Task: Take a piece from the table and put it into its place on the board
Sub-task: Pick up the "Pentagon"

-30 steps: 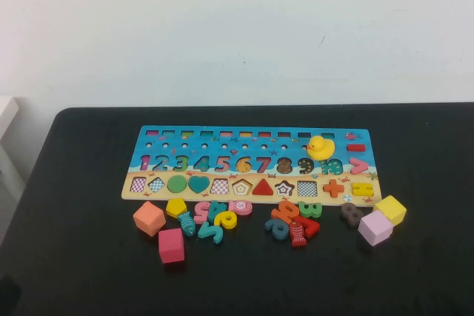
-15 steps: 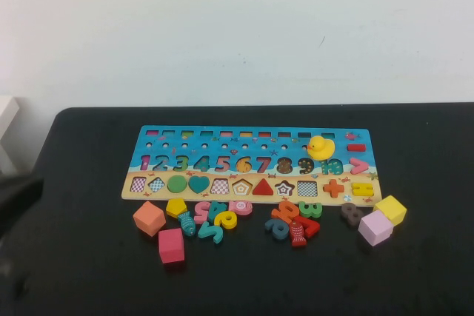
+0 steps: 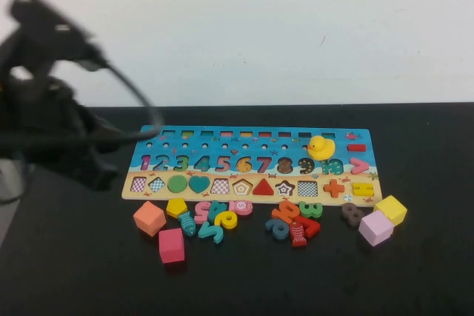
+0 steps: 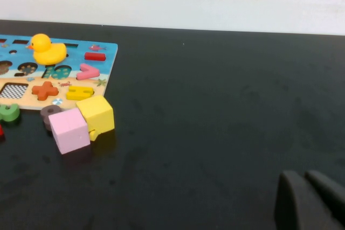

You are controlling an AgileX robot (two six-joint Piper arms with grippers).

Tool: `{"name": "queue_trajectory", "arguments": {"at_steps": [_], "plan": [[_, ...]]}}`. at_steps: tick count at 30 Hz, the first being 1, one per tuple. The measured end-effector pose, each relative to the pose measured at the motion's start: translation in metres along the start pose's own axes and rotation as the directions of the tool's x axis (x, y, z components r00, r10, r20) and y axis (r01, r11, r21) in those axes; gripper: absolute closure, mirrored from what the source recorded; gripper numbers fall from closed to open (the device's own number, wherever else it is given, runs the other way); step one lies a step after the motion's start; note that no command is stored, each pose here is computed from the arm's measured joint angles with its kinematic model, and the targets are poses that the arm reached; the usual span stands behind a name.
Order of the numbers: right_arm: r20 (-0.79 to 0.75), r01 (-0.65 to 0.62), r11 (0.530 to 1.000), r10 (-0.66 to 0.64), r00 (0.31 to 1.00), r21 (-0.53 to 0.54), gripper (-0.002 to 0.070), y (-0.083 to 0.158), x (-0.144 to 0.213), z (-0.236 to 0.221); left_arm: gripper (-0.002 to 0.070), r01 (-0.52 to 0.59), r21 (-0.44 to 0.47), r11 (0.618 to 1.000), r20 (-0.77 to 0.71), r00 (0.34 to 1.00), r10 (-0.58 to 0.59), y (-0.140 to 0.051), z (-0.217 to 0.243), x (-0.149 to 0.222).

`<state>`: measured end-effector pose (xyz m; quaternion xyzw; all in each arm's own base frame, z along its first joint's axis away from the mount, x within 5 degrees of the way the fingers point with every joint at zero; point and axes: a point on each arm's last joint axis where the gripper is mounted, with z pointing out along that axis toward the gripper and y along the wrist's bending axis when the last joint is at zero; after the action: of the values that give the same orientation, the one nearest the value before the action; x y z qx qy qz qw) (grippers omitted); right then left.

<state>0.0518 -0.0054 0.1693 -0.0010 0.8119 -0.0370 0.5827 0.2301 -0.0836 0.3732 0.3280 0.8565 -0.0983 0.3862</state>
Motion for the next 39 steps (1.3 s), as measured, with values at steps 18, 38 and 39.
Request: {"name": "queue_trajectory", "arguments": {"at_steps": [18,38,39], "plan": [[0.0,0.0,1.0,0.0,1.0,0.0,0.0657,0.0,0.0,0.0,0.0665,0.016,0.0,1.0,-0.406,0.914,-0.014,0.001,0.142,-0.019],[0.0,0.0,1.0,0.0,1.0,0.0,0.0657,0.0,0.0,0.0,0.0232,0.206,-0.066,0.976,-0.541,0.814,-0.209,0.029,0.238,0.004],[0.0,0.0,1.0,0.0,1.0,0.0,0.0657,0.0,0.0,0.0,0.0232,0.218,-0.072,0.973,-0.539,0.812,-0.222,0.034,0.241,0.004]]}}
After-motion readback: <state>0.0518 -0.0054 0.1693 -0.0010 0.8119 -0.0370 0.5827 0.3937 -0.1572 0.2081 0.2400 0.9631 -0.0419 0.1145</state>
